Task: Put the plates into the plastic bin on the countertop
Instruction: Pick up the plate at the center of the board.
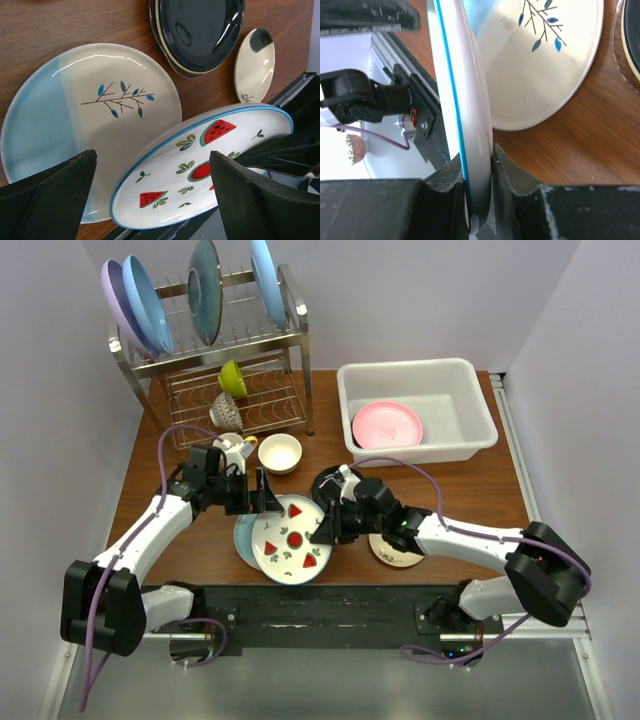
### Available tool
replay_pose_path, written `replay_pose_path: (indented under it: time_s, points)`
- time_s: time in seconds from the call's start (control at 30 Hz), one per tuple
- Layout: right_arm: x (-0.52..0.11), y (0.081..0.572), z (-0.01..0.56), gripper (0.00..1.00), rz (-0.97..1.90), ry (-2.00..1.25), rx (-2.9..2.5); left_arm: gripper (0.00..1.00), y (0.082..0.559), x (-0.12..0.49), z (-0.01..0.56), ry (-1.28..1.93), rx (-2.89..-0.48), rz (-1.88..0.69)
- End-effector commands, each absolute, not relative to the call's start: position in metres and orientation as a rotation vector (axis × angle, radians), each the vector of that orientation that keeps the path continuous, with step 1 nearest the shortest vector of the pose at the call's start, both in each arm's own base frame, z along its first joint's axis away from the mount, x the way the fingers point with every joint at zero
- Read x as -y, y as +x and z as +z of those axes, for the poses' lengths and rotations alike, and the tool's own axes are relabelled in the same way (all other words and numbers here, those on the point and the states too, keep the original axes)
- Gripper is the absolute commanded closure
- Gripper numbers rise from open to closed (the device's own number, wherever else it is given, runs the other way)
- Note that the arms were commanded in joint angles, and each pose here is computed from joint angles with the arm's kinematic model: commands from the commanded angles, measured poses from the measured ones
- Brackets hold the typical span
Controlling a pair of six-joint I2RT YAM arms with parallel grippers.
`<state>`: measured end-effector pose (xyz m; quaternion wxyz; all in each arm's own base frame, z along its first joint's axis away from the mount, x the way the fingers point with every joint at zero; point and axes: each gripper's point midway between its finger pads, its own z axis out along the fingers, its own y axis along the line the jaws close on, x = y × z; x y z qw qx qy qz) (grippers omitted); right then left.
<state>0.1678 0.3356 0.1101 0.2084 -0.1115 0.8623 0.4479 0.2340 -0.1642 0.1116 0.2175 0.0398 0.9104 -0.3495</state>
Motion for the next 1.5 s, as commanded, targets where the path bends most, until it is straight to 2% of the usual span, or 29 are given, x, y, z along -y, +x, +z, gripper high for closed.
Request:
replay_pose_path:
  time_s: [0.0, 0.3, 0.73, 1.0, 1.47]
  points:
    - [-0.343, 0.171, 0.172, 1.00, 1.343, -0.371, -2.199, 0.00, 0.252, 0.167, 0.144, 0.172, -2.395, -0.945]
    - [-0.321, 0.164, 0.191, 1.00, 1.287, -0.373, -2.173, 0.00, 0.261, 0.158, 0.161, 0.125, -2.335, -0.878]
    - [-0.276, 0.177, 0.199, 1.00, 0.991, -0.346, -2.177, 0.00, 0.265, 0.154, 0.180, 0.127, -2.268, -0.858]
    - [-0.250, 0.198, 0.222, 1.00, 0.816, -0.229, -2.141, 0.00, 0.263, 0.156, 0.173, 0.123, -2.288, -0.879]
    - [-0.234, 0.247, 0.264, 1.00, 0.796, -0.088, -2.077, 0.00, 0.260, 0.157, 0.163, 0.130, -2.315, -0.892]
